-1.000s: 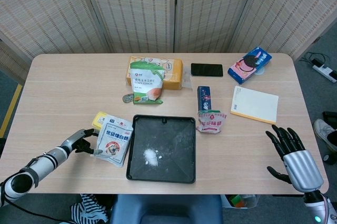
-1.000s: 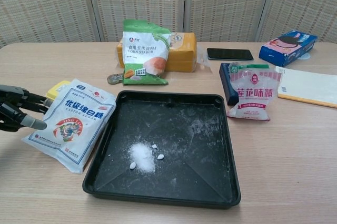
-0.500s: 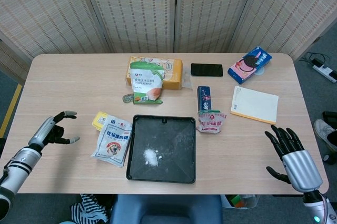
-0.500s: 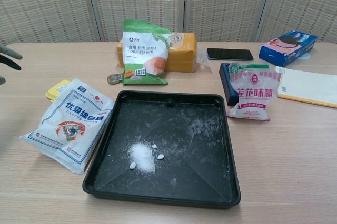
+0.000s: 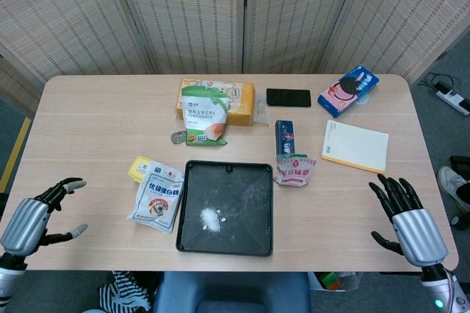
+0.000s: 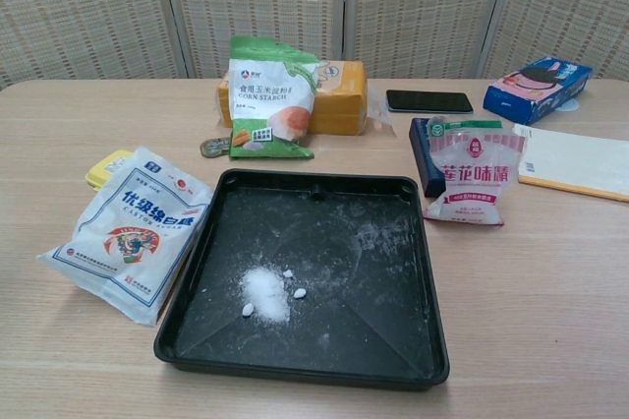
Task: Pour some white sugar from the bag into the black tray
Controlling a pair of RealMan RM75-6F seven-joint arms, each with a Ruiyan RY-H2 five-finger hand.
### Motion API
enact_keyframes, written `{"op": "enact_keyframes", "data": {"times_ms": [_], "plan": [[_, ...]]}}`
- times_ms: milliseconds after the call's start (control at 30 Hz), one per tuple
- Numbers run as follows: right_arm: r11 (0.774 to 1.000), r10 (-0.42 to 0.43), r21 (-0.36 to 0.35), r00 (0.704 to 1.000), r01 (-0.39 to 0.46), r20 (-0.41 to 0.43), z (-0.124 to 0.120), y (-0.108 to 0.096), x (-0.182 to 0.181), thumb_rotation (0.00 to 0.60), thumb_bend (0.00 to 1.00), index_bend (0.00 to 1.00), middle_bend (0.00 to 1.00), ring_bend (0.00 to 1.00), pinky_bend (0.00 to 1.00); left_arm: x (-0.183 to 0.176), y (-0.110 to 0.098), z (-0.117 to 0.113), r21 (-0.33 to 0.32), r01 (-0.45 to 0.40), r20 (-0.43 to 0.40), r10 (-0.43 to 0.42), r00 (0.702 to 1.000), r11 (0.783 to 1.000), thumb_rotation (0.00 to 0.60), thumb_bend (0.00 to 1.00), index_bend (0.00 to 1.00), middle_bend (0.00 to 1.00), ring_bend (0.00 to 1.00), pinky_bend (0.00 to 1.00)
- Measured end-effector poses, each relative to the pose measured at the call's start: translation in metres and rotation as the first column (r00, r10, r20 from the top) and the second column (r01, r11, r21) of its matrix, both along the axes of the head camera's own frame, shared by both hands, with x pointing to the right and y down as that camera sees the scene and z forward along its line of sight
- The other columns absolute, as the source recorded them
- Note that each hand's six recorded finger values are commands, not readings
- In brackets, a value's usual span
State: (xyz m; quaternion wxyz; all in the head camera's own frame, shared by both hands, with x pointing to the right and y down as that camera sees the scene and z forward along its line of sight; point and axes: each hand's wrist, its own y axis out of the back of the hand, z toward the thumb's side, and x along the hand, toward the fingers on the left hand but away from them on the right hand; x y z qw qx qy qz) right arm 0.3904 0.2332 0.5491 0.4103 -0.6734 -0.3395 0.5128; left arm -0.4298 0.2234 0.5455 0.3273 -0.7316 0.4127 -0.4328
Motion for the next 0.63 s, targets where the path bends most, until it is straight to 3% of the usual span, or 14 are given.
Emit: {"op": "enact_keyframes", "data": {"times_ms": [133, 333, 500, 633], "plan": [[1.0, 0.018, 0.013, 1.0, -0.017, -0.014, -0.001, -0.002, 0.003, 0.6, 0.19, 0.0, 0.0, 0.0, 0.0, -0.026, 0.037, 0.01, 0.056, -0.018, 0.134, 0.01, 0.991, 0.998, 0.6, 0.17, 0.2, 0.1, 0.02, 0.21], [0.996, 0.066, 0.065, 0.994, -0.061, -0.083, -0.004, -0.006, 0.013, 0.6, 0.19, 0.0, 0.0, 0.0, 0.0, -0.053, 0.064, 0.024, 0.031, 0.016, 0.379, -0.027, 0.925, 0.999, 0.6, 0.16, 0.08, 0.0, 0.0, 0.08], [0.993, 0.091, 0.079, 0.992, -0.084, -0.086, -0.008, -0.005, 0.015, 0.6, 0.19, 0.0, 0.0, 0.0, 0.0, -0.052, 0.07, 0.027, 0.004, 0.119, 0.434, -0.109, 0.894, 0.993, 0.6, 0.15, 0.02, 0.0, 0.0, 0.0], [0.994, 0.084, 0.074, 0.994, -0.079, -0.074, -0.009, -0.003, 0.013, 0.6, 0.19, 0.0, 0.0, 0.0, 0.0, -0.05, 0.076, 0.027, -0.012, 0.128, 0.451, -0.109, 0.886, 0.992, 0.6, 0.15, 0.0, 0.0, 0.0, 0.0]]}}
